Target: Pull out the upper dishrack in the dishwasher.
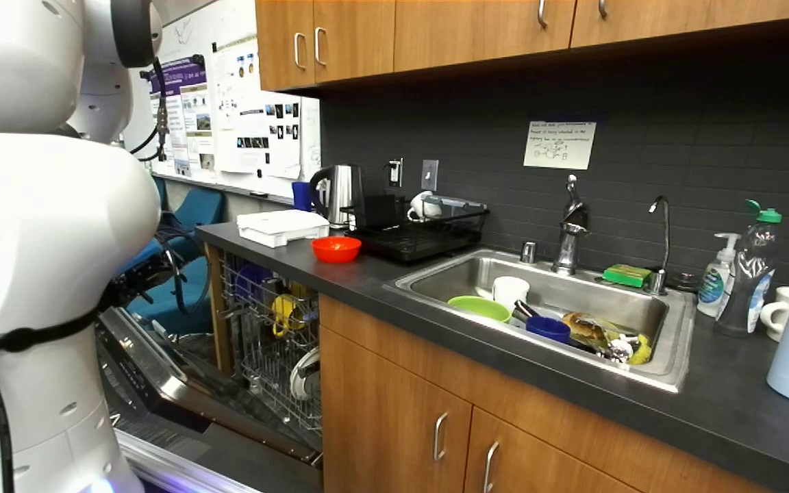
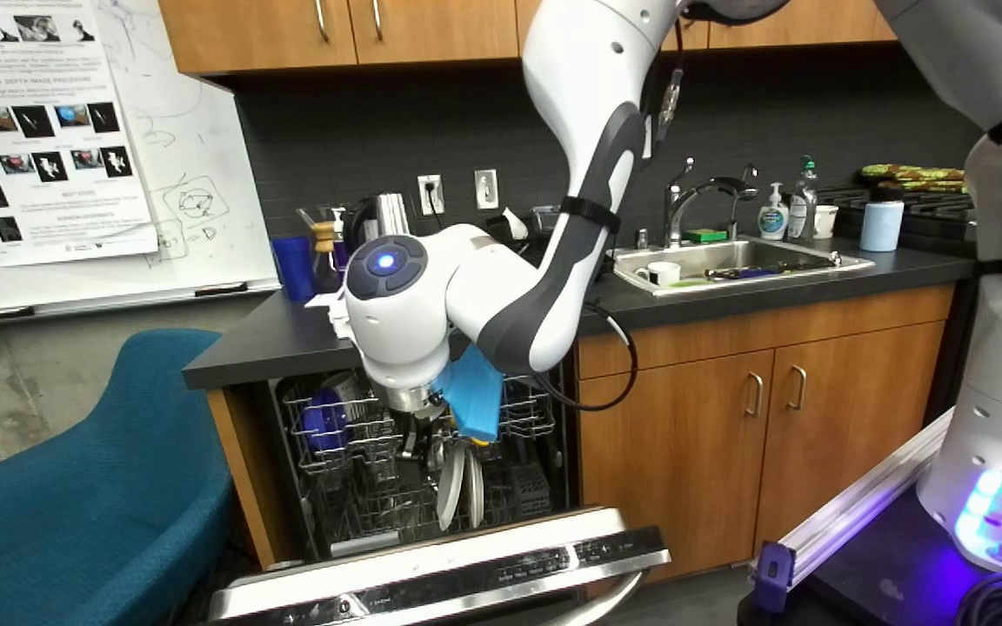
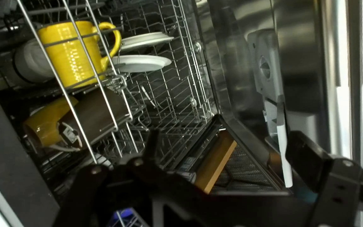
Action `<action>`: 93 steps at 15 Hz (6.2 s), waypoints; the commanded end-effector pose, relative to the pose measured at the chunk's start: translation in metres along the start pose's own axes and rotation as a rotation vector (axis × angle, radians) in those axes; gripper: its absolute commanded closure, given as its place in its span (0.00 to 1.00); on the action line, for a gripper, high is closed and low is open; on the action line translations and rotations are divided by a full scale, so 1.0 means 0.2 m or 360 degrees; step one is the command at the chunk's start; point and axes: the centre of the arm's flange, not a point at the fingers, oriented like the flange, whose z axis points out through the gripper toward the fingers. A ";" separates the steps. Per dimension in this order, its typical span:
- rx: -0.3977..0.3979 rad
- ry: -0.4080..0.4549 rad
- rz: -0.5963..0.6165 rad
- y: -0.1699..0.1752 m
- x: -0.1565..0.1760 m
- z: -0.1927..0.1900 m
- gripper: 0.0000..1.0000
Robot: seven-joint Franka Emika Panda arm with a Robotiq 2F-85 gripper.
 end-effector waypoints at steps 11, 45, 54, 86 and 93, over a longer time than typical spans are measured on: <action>-0.0286 0.0352 -0.0030 0.04 0.17 0.12 0.00; -0.0853 0.0128 -0.0062 0.18 0.23 0.82 0.00; -0.0855 0.0065 0.0015 0.29 0.16 0.94 0.00; -0.0875 0.0059 -0.0012 0.30 0.12 0.94 0.36; -0.0880 0.0070 -0.0007 0.33 0.12 0.88 0.29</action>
